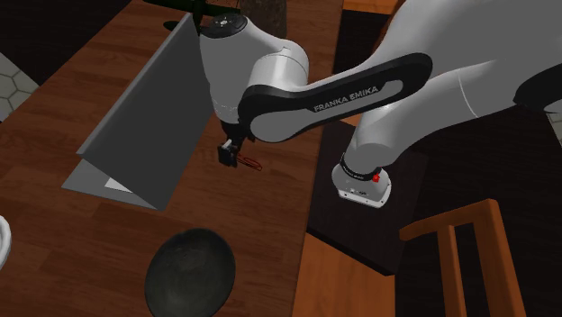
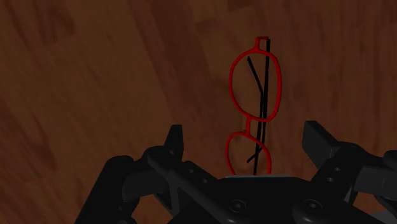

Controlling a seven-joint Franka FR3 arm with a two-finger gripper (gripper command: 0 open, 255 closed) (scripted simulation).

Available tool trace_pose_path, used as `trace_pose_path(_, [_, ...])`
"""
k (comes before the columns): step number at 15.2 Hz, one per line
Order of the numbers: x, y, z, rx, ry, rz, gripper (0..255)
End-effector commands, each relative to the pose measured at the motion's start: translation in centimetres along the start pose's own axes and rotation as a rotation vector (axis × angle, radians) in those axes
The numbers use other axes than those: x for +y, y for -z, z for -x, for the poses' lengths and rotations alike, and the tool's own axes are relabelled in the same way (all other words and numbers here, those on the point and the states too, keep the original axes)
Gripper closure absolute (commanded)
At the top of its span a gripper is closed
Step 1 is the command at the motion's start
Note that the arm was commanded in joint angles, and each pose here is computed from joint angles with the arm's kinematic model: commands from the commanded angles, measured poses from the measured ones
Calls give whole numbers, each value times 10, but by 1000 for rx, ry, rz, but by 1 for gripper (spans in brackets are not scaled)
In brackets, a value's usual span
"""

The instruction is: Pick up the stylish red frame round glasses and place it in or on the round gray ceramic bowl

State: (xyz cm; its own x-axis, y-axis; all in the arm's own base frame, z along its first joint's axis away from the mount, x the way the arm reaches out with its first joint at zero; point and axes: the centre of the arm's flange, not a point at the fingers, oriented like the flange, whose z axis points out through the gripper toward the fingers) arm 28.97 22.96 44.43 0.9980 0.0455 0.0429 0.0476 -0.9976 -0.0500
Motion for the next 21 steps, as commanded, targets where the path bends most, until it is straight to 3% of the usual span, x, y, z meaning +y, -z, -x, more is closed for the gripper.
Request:
trace_pose_path(1, [1, -13, 1, 1, 0, 0, 0])
trace_pose_path(9, [1, -13, 1, 1, 0, 0, 0])
trace_pose_path(10, [1, -13, 1, 1, 0, 0, 255])
trace_pose_path(21, [0, -2, 0, 1, 0, 0, 255])
